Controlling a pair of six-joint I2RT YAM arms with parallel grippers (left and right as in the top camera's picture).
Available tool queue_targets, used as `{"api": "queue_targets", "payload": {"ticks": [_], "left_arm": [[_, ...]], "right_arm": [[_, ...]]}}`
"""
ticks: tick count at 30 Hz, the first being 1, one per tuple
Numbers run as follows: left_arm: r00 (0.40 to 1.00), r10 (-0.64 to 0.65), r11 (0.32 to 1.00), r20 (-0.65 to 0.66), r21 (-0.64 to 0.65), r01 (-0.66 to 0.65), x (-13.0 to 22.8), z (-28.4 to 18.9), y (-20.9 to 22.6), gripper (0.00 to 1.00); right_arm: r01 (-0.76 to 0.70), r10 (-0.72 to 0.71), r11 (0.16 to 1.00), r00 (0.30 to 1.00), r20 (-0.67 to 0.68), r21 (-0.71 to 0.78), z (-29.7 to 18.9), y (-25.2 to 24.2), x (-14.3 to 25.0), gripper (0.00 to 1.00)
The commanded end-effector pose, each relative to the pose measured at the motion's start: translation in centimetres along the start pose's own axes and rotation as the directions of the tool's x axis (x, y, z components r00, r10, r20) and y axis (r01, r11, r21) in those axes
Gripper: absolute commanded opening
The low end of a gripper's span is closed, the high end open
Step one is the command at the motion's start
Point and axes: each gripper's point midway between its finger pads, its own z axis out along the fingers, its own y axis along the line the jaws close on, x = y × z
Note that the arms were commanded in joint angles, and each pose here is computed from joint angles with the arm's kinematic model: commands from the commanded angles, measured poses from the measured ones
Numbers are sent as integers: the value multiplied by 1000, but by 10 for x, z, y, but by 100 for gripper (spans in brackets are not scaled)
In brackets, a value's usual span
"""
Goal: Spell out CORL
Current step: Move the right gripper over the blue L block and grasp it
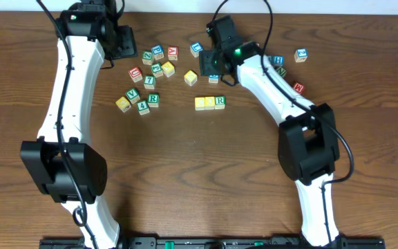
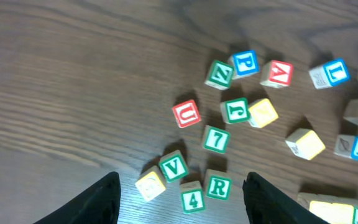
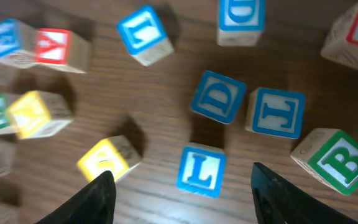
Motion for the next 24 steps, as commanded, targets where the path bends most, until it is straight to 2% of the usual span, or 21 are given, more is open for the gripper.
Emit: {"api": "queue_targets", "payload": {"ticks": [1,3,4,6,24], "left_arm": [[999,-35,999,10,-39,35,-4,-2,14,63],[999,-37,998,10,-40,38,-5,-1,15,63],[999,-37,998,10,-40,37,-4,-1,15,63],[999,-37,998,10,-40,37,-4,-1,15,63],[999,-37,998,3,-42,37,-3,-1,16,63]], "right_arm": [[-53,51,995,999,17,86,13,-9,2,64],[-54,54,994,999,7,94,18,-10,7,62],[-55,54,994,999,4,95,19,-10,8,53],[-52,52,994,999,0,99,21,-10,10,48],[-47,49,992,999,-17,114,43,-14,23,50]]}}
